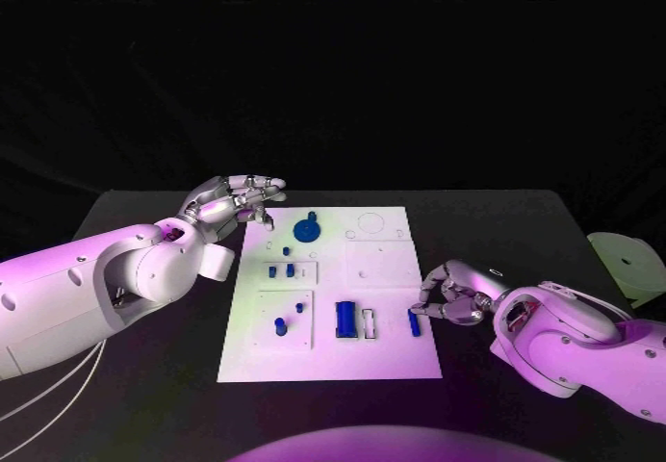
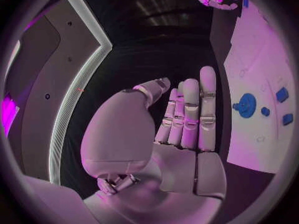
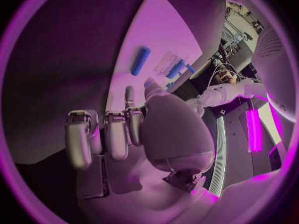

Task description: Assemble the parts on the task board

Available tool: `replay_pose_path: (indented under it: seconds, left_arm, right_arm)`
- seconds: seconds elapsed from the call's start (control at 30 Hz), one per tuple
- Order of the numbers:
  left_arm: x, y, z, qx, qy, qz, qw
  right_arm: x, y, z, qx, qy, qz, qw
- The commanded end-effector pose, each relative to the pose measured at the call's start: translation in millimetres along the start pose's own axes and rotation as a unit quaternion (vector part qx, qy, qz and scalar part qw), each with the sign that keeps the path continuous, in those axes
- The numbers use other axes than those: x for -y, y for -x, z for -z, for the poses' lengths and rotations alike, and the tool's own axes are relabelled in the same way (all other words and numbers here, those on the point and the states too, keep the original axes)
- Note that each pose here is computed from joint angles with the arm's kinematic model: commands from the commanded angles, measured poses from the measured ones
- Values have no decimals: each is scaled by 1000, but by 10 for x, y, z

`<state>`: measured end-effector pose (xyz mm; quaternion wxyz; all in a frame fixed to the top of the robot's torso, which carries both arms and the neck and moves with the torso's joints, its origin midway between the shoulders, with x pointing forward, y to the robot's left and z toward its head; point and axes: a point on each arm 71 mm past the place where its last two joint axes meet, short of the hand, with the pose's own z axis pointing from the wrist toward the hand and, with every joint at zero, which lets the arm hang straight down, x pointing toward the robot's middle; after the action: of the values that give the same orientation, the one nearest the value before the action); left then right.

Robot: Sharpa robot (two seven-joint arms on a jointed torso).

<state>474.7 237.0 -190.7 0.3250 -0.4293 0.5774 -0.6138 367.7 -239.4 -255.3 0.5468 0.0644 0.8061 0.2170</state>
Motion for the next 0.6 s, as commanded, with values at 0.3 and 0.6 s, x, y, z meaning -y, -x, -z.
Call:
replay_pose_path:
  seconds: [0.3,0.6]
  left_arm:
    - [8,-18,2,-8,-3,2,1000]
    - [8,-18,4,-9,-3,2,1000]
  right_arm:
    - [-9,-199,30,-26,-12,32,999]
    - [-14,-275,9,-37,-12,38,999]
